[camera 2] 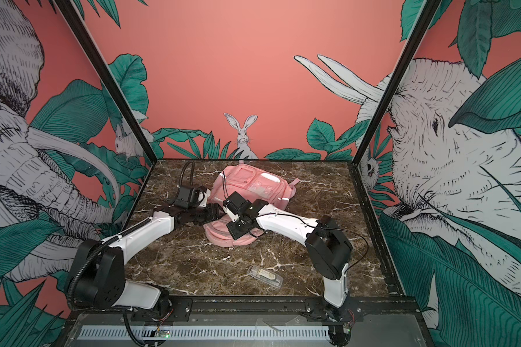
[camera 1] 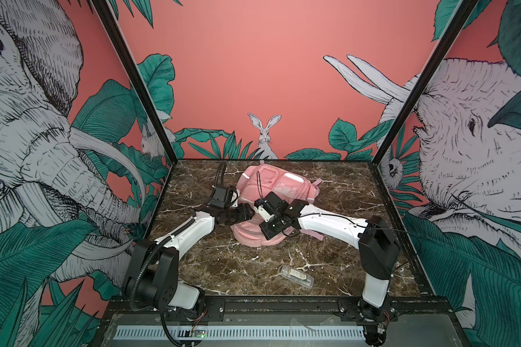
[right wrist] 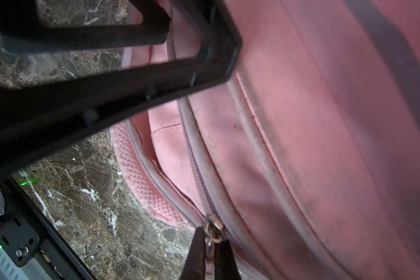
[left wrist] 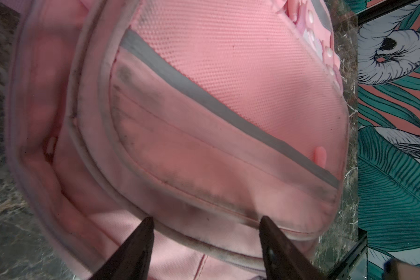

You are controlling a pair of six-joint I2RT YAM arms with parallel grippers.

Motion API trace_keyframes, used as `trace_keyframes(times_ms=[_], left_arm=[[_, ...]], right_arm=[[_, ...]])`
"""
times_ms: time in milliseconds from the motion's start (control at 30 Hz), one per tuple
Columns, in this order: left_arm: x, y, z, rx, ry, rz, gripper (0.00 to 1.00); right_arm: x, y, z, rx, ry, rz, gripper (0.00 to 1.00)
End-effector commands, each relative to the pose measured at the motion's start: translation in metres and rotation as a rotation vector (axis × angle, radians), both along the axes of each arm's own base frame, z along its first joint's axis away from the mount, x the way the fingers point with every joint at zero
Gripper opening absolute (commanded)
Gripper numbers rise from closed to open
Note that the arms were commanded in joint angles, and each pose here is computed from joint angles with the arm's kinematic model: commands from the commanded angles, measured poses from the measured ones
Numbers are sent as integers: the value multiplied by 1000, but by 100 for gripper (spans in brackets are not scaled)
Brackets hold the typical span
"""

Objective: Pack the student bag

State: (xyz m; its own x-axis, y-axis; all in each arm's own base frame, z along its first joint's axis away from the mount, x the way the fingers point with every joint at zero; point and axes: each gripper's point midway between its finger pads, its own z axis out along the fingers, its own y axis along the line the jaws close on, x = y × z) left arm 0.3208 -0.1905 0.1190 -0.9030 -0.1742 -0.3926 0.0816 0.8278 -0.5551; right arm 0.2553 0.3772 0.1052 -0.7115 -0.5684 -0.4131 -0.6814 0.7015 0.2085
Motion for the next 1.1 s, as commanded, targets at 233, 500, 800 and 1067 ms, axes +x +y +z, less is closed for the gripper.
trace_keyframes(times_ms=[233, 500, 800, 1067], left_arm=[[-30, -9, -1, -45, 14, 52, 71], [-19, -20, -22, -34, 35, 36, 71], [-2, -30, -26, -17, 30, 10, 45], [9, -18, -17, 44, 1, 16, 16]], right_arm=[[1, 27, 19, 84, -21, 38, 0], [-1, 30, 22, 86, -21, 44, 0], [-4, 22, 19, 68, -24, 39, 0], [-6, 13, 16, 37, -33, 42, 0]])
